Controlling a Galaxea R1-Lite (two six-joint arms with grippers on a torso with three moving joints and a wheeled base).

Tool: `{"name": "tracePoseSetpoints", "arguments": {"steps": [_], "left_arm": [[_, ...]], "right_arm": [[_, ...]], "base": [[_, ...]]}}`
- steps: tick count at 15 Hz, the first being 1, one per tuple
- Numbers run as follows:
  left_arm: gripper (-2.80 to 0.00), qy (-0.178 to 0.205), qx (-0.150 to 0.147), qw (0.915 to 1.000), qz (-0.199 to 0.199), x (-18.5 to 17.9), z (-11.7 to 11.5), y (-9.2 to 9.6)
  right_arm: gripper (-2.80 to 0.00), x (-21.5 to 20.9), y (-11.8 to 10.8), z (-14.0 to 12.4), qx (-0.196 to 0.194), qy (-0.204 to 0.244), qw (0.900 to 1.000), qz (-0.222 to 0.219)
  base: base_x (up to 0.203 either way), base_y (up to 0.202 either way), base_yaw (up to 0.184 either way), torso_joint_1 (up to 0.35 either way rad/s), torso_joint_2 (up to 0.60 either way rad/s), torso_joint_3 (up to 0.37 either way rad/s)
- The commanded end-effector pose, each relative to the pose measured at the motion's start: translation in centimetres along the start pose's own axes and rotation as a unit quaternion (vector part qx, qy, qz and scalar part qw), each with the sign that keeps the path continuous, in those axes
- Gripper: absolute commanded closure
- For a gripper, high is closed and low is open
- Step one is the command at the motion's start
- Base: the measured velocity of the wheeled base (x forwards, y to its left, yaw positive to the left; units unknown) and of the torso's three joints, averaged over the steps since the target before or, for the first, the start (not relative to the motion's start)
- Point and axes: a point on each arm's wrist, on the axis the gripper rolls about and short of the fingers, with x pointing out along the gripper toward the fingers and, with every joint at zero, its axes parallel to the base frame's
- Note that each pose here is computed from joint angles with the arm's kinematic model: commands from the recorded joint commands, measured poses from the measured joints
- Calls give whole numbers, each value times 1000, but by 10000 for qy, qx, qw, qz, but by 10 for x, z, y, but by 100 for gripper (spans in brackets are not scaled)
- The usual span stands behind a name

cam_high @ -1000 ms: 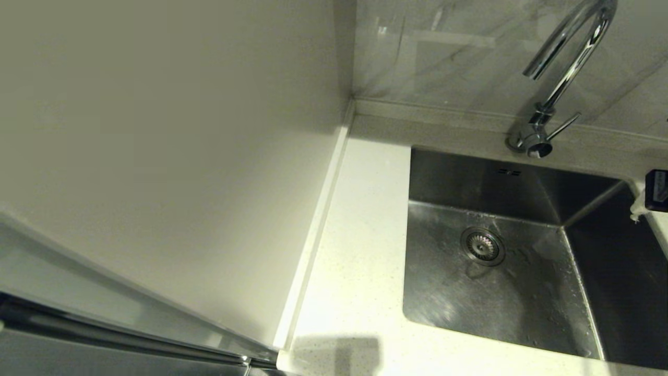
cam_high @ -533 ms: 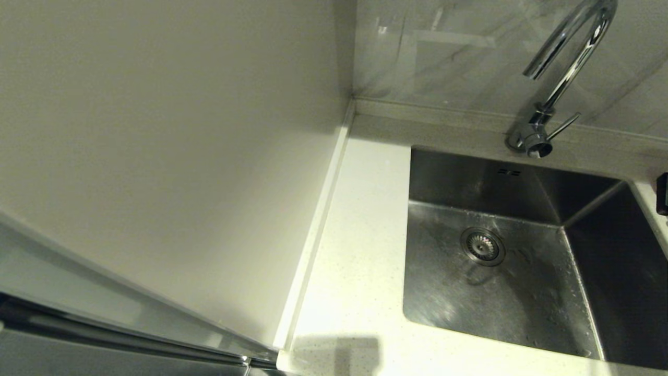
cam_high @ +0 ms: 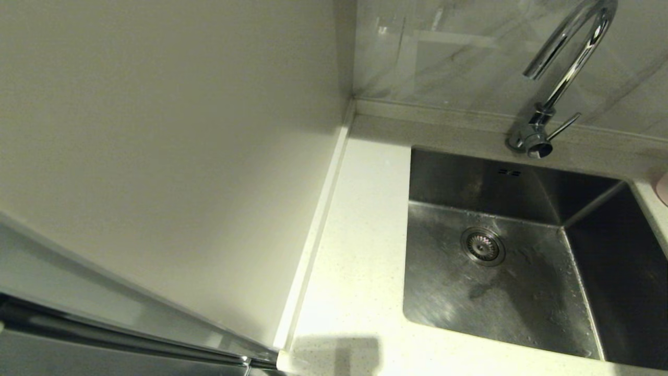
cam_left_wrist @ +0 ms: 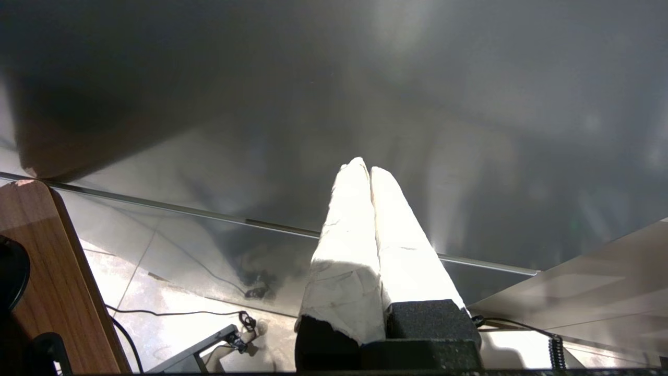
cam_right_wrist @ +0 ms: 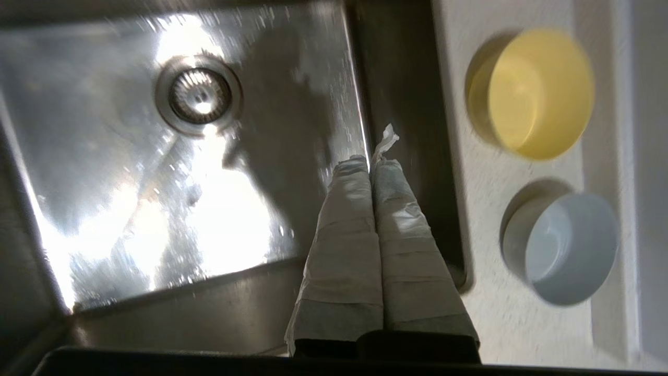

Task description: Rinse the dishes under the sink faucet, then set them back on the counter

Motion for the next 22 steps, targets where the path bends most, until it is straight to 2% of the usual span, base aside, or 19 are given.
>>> {"name": "tracePoseSetpoints", "arguments": {"steps": [1,4,7,9,11,14,15,17,20,21,22], "left_arm": [[0,13,0,10000,1,0,-1,0],[0,13,0,10000,1,0,-1,0],[0,13,0,10000,1,0,-1,0],[0,13,0,10000,1,0,-1,0],[0,7,0,10000,1,0,0,0],[0,13,0,10000,1,0,-1,0],[0,13,0,10000,1,0,-1,0],[0,13,0,10000,1,0,-1,0],[0,12,0,10000,1,0,-1,0],[0,5,0,10000,1,0,0,0],[0,13,0,10000,1,0,-1,0]], "right_arm": [[0,-55,-27,-18,187,-675,9973,230],[0,-126,-68,-73,180,-1688,9835,622],[0,-176,-104,-145,228,-2758,9574,823],[0,-183,-118,-186,-130,-3104,9470,816],[0,-180,-121,-201,-261,-3142,9458,783],[0,-176,-121,-202,-216,-3083,9473,846],[0,-177,-125,-207,-245,-3149,9438,972],[0,-171,-135,-237,-429,-3245,9389,1060],[0,-144,-131,-273,-514,-2977,9469,1101],[0,-135,-128,-279,-556,-2847,9500,1153],[0,-129,-125,-282,-441,-2721,9522,1319]], "base": [[0,0,0,0,0,0],[0,0,0,0,0,0],[0,0,0,0,0,0],[0,0,0,0,0,0],[0,0,0,0,0,0],[0,0,0,0,0,0],[0,0,0,0,0,0],[0,0,0,0,0,0],[0,0,0,0,0,0],[0,0,0,0,0,0],[0,0,0,0,0,0]]}}
